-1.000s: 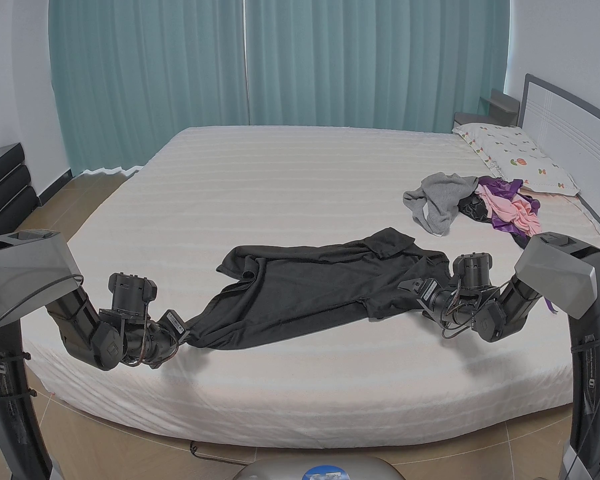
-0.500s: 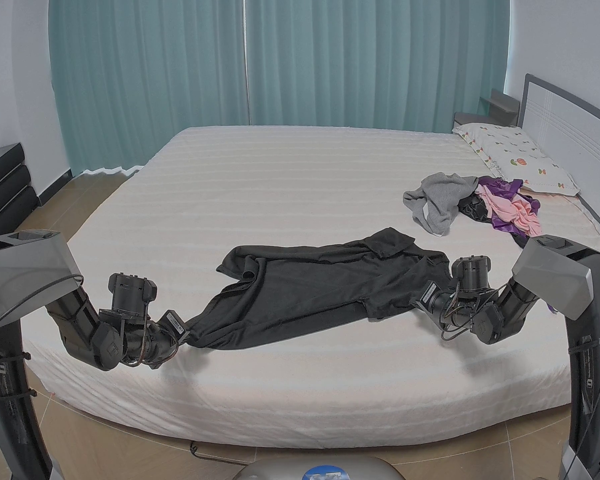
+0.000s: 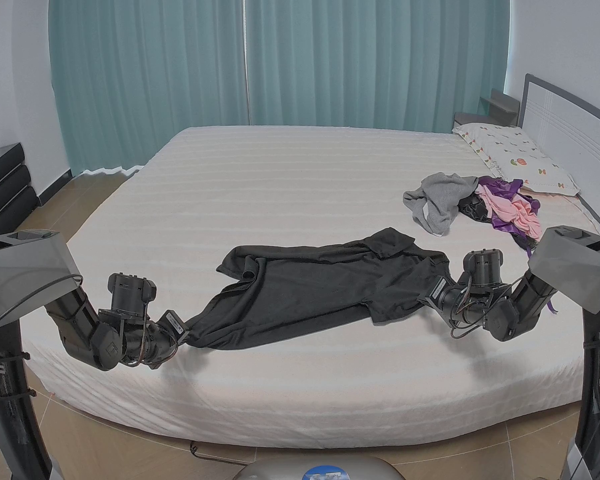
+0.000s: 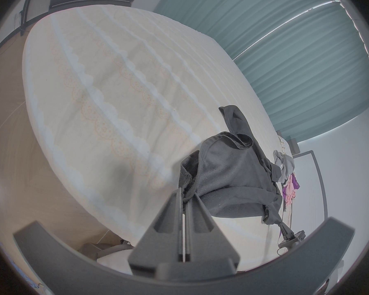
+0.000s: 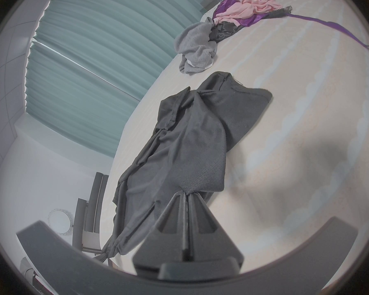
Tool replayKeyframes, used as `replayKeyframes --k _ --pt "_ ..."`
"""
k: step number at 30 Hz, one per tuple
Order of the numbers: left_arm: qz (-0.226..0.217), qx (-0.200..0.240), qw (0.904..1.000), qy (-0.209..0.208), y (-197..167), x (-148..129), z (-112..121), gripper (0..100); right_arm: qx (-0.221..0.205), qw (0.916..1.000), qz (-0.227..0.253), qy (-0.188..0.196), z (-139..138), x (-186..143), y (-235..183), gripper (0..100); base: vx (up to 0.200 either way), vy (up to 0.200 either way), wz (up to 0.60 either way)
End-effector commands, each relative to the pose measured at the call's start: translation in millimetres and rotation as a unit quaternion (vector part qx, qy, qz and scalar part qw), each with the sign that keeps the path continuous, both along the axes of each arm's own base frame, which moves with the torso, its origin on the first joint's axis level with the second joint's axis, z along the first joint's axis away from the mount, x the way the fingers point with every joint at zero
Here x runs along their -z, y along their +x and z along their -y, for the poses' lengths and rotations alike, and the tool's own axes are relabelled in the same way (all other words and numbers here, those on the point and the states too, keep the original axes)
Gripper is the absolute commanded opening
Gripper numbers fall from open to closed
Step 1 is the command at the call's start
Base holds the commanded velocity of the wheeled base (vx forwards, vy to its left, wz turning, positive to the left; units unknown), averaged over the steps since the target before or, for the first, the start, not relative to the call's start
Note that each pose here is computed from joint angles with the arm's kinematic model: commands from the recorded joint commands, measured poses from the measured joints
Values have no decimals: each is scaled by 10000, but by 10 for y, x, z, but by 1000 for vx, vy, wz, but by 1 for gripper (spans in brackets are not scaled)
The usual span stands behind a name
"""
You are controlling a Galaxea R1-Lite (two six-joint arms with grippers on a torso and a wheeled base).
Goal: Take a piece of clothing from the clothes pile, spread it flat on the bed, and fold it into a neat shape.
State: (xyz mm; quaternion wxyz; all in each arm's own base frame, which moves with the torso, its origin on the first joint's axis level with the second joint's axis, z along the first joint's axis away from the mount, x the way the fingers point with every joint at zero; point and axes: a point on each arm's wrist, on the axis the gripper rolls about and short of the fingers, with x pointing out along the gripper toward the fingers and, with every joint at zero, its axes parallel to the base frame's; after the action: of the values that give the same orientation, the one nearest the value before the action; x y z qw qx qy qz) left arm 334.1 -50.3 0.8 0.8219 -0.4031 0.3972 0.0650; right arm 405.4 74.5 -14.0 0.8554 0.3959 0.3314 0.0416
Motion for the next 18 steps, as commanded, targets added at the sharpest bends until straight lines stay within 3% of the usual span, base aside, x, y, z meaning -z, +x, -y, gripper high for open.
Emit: replayKeyframes --k 1,8,18 --pt "33 -1 10000 18 -21 -34 -1 0 -26 9999 161 43 27 -272 -115 0 0 0 0" --pt "132 -14 9999 9 -48 -128 -10 0 61 10000 28 10 114 -390 -233 0 0 0 0" --pt "137 24 9999 58 -221 -247 -21 0 131 9991 -385 -94 320 -574 -841 0 0 0 0"
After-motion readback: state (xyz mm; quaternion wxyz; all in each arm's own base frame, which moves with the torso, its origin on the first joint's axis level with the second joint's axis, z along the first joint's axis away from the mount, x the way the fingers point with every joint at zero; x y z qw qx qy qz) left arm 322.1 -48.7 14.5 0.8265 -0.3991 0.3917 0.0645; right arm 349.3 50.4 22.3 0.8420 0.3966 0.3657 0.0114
